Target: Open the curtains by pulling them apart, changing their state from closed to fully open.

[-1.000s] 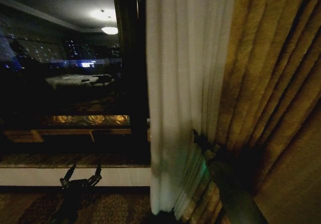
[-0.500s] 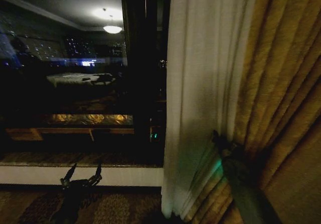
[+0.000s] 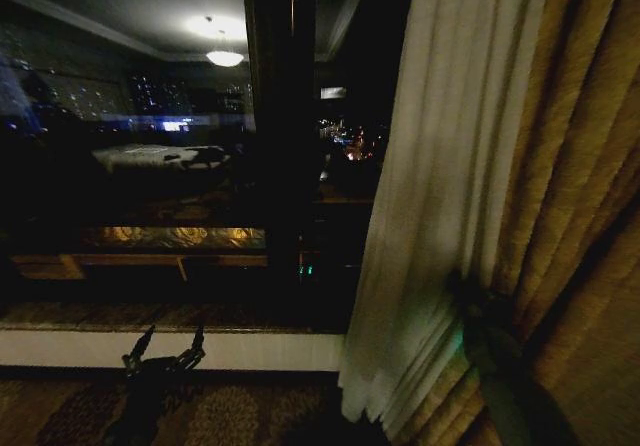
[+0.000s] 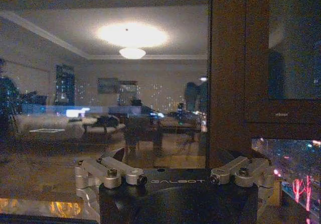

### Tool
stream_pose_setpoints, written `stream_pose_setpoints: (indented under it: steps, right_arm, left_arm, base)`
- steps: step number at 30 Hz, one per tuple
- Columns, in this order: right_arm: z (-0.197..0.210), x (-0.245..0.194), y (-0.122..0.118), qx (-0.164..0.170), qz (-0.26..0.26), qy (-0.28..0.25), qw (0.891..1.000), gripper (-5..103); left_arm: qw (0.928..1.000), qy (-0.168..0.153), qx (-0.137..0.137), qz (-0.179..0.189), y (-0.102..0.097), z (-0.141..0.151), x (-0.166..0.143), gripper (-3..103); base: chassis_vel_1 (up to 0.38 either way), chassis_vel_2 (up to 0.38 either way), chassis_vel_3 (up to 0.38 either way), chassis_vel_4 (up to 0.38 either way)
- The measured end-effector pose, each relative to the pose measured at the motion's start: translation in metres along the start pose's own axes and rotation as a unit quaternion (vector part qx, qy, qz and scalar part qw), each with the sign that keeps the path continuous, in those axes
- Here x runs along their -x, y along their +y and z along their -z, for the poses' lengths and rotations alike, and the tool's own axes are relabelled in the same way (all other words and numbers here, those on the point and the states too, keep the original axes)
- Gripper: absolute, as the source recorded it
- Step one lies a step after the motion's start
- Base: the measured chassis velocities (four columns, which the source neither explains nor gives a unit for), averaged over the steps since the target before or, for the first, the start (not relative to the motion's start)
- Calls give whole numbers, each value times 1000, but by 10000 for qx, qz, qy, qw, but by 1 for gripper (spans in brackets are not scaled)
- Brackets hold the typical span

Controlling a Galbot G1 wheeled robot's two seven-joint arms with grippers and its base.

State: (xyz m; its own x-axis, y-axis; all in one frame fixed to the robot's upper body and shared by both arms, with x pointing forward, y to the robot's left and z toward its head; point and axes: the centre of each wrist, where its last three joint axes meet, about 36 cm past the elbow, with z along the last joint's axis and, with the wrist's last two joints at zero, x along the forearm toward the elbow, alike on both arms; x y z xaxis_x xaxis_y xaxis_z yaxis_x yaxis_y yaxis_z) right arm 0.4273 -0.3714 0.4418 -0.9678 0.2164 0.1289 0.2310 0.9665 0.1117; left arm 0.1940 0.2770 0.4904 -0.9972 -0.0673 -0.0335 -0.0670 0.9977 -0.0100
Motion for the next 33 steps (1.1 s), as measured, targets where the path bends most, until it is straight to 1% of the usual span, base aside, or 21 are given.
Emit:
stream_pose_setpoints:
  steps: [1,3,4,5,6,9,10,11,12,15,16,18,19,20,21,22,25,29,33]
  right_arm:
    - [0,0,0,0,0,0,10000,20]
    - [1,-28,20,-20,434,79,9990,32]
    - [2,-37,25,-31,541,106,9985,32]
    - [5,-50,34,-42,703,116,9975,37]
    - [5,-50,34,-42,703,116,9975,37]
    - [9,-79,48,-61,950,113,9954,54]
    - [10,-81,49,-63,963,113,9953,54]
    - [11,-99,55,-117,1039,129,9944,59]
    - [11,-99,55,-117,1039,129,9944,59]
    - [11,-121,60,-480,969,40,9941,76]
    - [11,-121,60,-480,969,40,9941,76]
    - [9,-130,61,-703,999,-48,9925,86]
    - [8,-136,59,-946,1084,-120,9895,91]
    - [7,-139,58,-1119,1115,-163,9873,96]
    - [7,-139,58,-1119,1115,-163,9873,96]
    - [7,-140,57,-1213,1120,-193,9861,96]
    - [6,-143,58,-1327,1094,-254,9848,100]
    - [7,-145,59,-1332,1093,-268,9847,100]
    - [6,-145,59,-1344,1120,-258,9842,100]
  left_arm:
    - [10000,0,0,0,0,0,0,100]
    - [10000,-3,-10,3,0,0,0,100]
    - [10000,-2,-14,4,0,0,0,100]
    - [10000,-3,-25,1,0,-1,1,100]
    - [10000,-3,-25,1,0,-1,1,100]
    - [10000,-7,-62,0,-1,-1,2,100]
    - [10000,-4,-64,0,0,-1,3,100]
    - [10000,9,-85,-2,-1,-1,4,100]
    - [10000,9,-85,-2,-1,-1,4,100]
    - [9998,31,-180,-18,-1,-1,9,100]
    - [9998,31,-180,-18,-1,-1,9,100]
    - [9997,33,-231,-29,-1,-1,11,100]
    - [9996,46,-258,-43,-1,-1,12,100]
    - [9996,59,-280,-62,0,-1,12,100]
    - [9996,59,-280,-62,0,-1,12,100]
    - [9995,70,-287,-77,0,-1,13,100]
    - [9994,109,-298,-148,1,-3,14,100]
    - [9991,162,-325,-218,1,-5,14,100]
    - [9991,186,-332,-198,2,-5,13,100]
  base:
    - [0,0,0,0]
    - [0,0,0,0]
    - [0,0,0,0]
    - [0,0,0,0]
    - [0,0,0,0]
    - [0,0,0,0]
    - [0,0,0,0]
    - [0,0,0,0]
    - [0,0,0,0]
    - [0,0,0,0]
    - [0,0,0,0]
    - [0,0,0,0]
    - [0,0,0,0]
    - [0,0,0,0]
    - [0,0,0,0]
    - [0,0,0,0]
    - [0,0,0,0]
    - [15,10,-5,-13]
    - [73,70,-74,-69]
